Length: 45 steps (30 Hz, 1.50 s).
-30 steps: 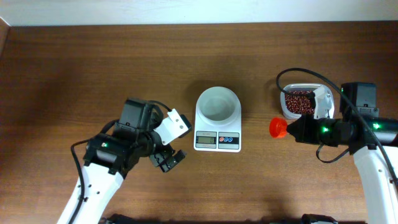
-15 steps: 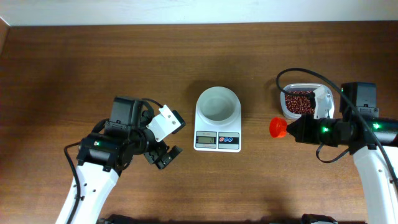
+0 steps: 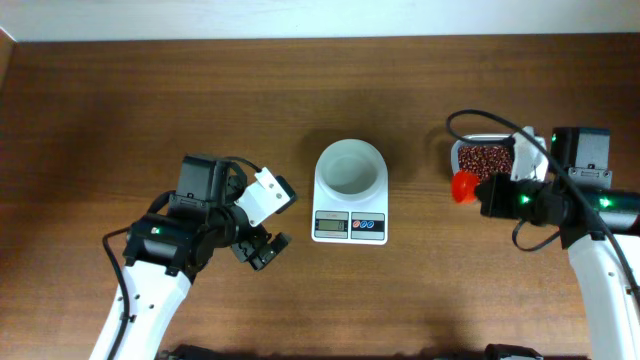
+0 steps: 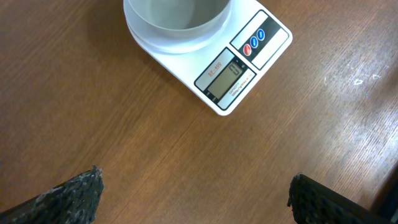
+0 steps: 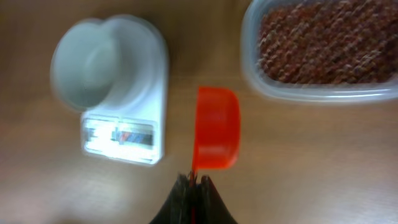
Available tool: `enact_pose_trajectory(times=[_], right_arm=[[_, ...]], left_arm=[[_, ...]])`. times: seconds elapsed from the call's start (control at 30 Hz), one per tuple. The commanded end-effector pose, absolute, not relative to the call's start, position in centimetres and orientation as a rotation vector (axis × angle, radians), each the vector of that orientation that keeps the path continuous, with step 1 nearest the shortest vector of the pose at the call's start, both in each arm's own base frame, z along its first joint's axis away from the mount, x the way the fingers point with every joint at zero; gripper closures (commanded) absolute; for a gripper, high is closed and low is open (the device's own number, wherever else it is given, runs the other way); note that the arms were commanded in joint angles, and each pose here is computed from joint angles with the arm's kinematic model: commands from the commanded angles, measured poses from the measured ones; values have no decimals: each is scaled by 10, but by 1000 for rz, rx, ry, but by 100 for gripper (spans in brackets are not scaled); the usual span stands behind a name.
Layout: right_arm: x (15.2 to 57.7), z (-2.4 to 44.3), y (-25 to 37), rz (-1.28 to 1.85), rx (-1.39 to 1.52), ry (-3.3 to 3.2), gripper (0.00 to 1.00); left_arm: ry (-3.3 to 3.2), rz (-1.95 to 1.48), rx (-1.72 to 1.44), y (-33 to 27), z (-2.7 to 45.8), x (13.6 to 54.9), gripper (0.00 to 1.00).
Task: Scoop and weigh 50g on scale
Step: 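Dip the red scoop into the beans with the right gripper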
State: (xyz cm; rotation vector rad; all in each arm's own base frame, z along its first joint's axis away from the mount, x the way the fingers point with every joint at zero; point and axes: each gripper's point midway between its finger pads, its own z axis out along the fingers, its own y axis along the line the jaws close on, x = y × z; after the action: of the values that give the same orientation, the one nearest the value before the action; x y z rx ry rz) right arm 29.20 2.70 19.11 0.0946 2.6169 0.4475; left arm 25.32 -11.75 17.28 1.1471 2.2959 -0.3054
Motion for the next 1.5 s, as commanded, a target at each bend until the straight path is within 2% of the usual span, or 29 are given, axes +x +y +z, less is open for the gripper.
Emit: enact_pose_trajectory(times=[0.0, 0.1, 0.2, 0.37, 0.5, 0.7, 0.8, 0.97, 1.17, 1.47], right_arm=[[315, 200, -11, 160, 138, 2536, 96], [332, 189, -41, -42, 200, 2535, 96], [361, 144, -51, -91, 211, 2610, 96], [374, 107, -69, -213, 250, 2672, 96], [376, 102, -44, 68, 227, 2688, 96], [366, 97, -56, 537, 411, 2643, 96], [363, 98, -63, 564, 448, 2633, 96], [363, 55, -63, 609, 506, 2720, 96], [367, 68, -48, 796, 492, 2650, 96], [355, 98, -81, 1091, 642, 2419, 96]], left_arm=[[2259, -288, 1149, -117, 183, 257, 1], [2259, -288, 1149, -117, 183, 256, 1], [2259, -288, 1149, -117, 183, 256, 1], [2259, -288, 1149, -117, 183, 257, 1], [2259, -287, 1149, -117, 183, 257, 1], [2259, -288, 1149, -117, 183, 256, 1], [2259, -288, 1149, -117, 183, 257, 1], [2259, -288, 1149, -117, 183, 257, 1], [2259, -288, 1149, -117, 183, 256, 1], [2259, -288, 1149, -117, 183, 257, 1]])
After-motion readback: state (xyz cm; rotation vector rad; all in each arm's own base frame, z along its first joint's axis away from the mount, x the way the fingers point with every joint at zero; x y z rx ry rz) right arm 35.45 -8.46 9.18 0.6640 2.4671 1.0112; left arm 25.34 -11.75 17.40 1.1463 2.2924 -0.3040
